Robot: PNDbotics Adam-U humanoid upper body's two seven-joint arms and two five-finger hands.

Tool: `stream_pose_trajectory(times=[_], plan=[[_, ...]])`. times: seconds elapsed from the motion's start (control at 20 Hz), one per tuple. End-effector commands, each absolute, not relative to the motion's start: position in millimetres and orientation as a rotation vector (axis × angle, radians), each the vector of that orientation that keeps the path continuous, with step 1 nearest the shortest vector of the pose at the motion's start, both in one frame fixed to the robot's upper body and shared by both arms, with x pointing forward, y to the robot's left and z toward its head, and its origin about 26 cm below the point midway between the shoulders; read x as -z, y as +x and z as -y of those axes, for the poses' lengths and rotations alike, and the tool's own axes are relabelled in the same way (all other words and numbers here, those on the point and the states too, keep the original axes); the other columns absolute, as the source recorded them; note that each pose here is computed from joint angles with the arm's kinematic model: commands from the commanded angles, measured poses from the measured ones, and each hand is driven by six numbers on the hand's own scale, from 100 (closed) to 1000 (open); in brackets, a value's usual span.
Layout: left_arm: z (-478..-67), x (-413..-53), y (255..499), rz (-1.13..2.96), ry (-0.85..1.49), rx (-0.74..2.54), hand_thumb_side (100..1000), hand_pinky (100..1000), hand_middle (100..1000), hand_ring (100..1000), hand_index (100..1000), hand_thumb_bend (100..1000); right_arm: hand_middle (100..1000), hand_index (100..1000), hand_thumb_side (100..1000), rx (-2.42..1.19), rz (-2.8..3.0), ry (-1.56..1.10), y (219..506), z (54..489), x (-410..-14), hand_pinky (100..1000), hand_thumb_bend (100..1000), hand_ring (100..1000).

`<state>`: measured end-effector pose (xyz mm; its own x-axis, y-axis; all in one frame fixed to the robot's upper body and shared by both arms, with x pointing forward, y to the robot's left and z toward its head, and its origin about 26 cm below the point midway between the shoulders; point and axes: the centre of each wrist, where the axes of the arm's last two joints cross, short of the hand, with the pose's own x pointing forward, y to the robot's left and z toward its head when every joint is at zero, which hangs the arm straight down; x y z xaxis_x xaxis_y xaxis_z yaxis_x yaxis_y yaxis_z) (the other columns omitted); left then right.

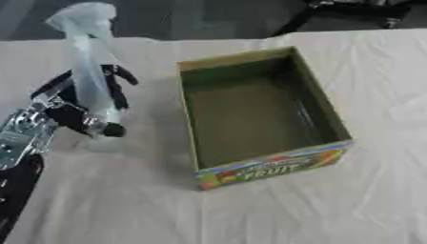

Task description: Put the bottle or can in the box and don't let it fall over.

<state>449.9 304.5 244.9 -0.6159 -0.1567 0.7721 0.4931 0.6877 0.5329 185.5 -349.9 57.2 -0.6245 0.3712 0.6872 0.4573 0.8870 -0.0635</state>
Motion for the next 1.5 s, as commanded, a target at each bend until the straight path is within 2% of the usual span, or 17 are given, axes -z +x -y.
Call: stream_pose_trajectory(times=[0.05, 0.1, 0.5, 0.85, 1.05, 1.1, 1.15, 1.5], plan=[[-312, -256, 449, 2.048, -0.209, 0.94, 264, 513, 644, 213, 100, 601, 1000, 985, 470, 0.136, 2.322, -0.589, 185, 351, -61, 1000, 100, 1000], [-311, -256, 449, 2.047, -0.211, 0.939, 230, 511, 643, 211, 100, 588, 1000, 985, 467, 0.136, 2.322, -0.589, 185, 351, -61, 1000, 100, 1000], [-309, -257, 449, 2.043, -0.245, 0.908, 244, 505, 644, 205, 100, 517, 1000, 985, 470, 0.133, 2.321, -0.586, 185, 351, -61, 1000, 100, 1000], [-313, -265, 446, 2.096, -0.277, 0.834, 218, 504, 633, 203, 100, 514, 1000, 985, 470, 0.137, 2.32, -0.586, 184, 352, -61, 1000, 100, 1000], [-315, -270, 444, 2.134, -0.301, 0.803, 221, 513, 636, 209, 100, 500, 1000, 985, 470, 0.139, 2.317, -0.584, 183, 353, -60, 1000, 100, 1000], [-316, -271, 443, 2.14, -0.306, 0.8, 239, 518, 637, 212, 100, 522, 1000, 986, 482, 0.14, 2.316, -0.584, 183, 353, -60, 1000, 100, 1000], [-316, -272, 443, 2.145, -0.31, 0.798, 214, 520, 637, 213, 100, 505, 1000, 985, 470, 0.141, 2.314, -0.586, 182, 353, -60, 1000, 100, 1000], [-317, -286, 433, 2.186, -0.335, 0.861, 216, 554, 653, 235, 100, 510, 1000, 986, 470, 0.138, 2.305, -0.594, 178, 357, -59, 1000, 100, 1000]])
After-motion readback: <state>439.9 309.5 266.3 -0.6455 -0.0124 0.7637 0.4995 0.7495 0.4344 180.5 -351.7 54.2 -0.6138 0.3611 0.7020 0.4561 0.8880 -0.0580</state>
